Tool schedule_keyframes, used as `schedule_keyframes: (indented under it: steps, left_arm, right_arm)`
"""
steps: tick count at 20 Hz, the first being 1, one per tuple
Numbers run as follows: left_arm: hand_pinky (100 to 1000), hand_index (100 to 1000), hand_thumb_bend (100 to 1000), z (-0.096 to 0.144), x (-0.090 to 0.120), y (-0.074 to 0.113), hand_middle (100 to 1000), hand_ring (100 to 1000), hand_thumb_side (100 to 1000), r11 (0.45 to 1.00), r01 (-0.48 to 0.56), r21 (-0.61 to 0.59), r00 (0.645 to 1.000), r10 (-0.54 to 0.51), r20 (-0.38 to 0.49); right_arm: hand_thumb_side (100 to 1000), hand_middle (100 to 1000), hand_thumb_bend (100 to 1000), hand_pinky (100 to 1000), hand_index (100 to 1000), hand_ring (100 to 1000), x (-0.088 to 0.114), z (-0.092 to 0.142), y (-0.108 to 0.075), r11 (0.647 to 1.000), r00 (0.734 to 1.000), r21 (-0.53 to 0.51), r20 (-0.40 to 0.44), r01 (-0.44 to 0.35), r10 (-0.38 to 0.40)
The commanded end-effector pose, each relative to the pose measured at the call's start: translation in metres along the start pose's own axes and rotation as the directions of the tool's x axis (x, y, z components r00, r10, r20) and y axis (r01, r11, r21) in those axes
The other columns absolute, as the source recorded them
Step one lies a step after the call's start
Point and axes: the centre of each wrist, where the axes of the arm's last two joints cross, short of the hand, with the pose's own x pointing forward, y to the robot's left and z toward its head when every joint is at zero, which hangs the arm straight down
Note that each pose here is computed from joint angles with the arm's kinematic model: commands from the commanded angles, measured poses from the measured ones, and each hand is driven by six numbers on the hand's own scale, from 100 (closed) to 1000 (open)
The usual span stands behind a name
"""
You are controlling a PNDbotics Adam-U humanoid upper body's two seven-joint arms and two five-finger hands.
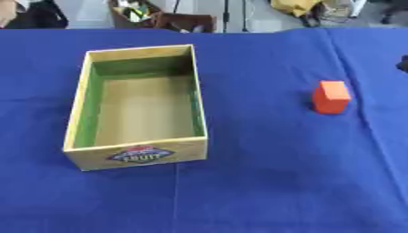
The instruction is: Pick up objects on the table and place them in the box.
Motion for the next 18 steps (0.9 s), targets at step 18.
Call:
schedule_keyframes:
  steps: [18]
  left_arm:
    - [202, 485, 100, -0.002, 0.005, -0.001, 324, 224, 916, 1.000, -0.004, -0.012, 1.000, 0.004, 0.001]
  right_arm:
    - [855, 778, 518, 853, 984, 913, -0.017, -0.083, -0.075, 0.723, 0.865, 0.521, 0.062, -0.454, 0.498]
